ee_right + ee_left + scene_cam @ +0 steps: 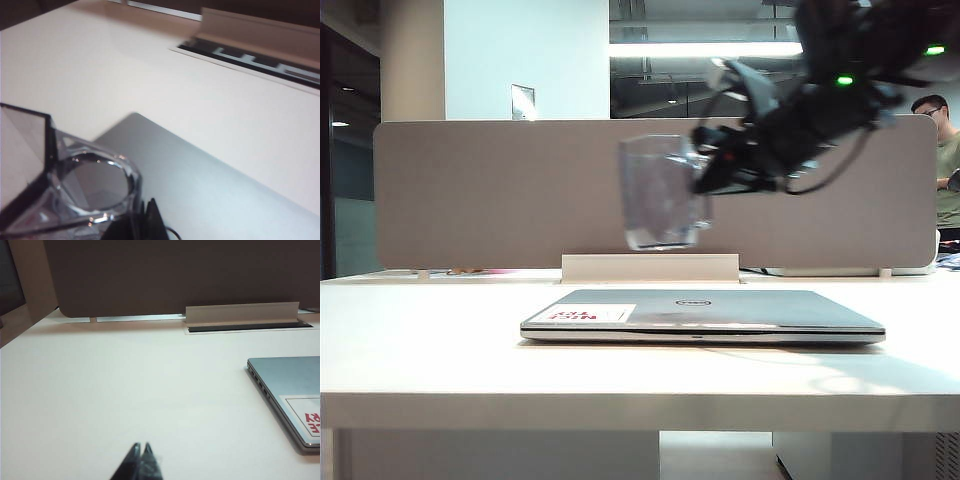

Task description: Pick up the water cup and place it on the right side of the laptop.

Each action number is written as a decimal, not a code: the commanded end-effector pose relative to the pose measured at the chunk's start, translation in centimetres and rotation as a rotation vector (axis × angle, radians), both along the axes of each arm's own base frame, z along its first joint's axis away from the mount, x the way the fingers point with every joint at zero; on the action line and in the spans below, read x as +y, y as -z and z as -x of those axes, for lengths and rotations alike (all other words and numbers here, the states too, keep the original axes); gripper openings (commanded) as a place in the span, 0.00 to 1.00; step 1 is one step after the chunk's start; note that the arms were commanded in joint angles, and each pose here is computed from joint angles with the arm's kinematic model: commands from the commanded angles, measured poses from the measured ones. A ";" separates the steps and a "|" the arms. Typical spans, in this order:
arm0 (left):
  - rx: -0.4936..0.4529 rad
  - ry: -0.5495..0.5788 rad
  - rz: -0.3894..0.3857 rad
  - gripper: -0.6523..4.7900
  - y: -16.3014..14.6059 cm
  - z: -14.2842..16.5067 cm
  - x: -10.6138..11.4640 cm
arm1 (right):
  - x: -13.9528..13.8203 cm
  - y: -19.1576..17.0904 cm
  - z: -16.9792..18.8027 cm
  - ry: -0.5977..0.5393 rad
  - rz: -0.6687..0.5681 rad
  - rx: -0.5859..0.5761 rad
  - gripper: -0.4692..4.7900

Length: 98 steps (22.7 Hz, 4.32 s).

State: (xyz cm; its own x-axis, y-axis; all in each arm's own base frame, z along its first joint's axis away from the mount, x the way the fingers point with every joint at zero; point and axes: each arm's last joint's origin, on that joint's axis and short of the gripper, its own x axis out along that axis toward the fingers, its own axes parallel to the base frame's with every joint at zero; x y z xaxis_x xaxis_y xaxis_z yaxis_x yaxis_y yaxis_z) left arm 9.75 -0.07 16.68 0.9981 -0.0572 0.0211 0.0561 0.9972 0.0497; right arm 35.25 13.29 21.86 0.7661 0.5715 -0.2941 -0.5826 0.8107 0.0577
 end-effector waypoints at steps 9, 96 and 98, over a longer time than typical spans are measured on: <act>-0.015 0.022 0.003 0.11 -0.2 0.0 -0.1 | -10.5 0.3 4.9 0.276 -0.034 -0.077 0.08; -0.014 0.021 0.003 0.11 -0.2 0.0 -0.1 | -20.2 9.3 7.1 0.405 -0.023 -0.057 0.30; -0.014 0.021 0.003 0.11 -0.2 0.0 -0.1 | -20.0 8.9 7.5 0.405 -0.022 -0.069 0.30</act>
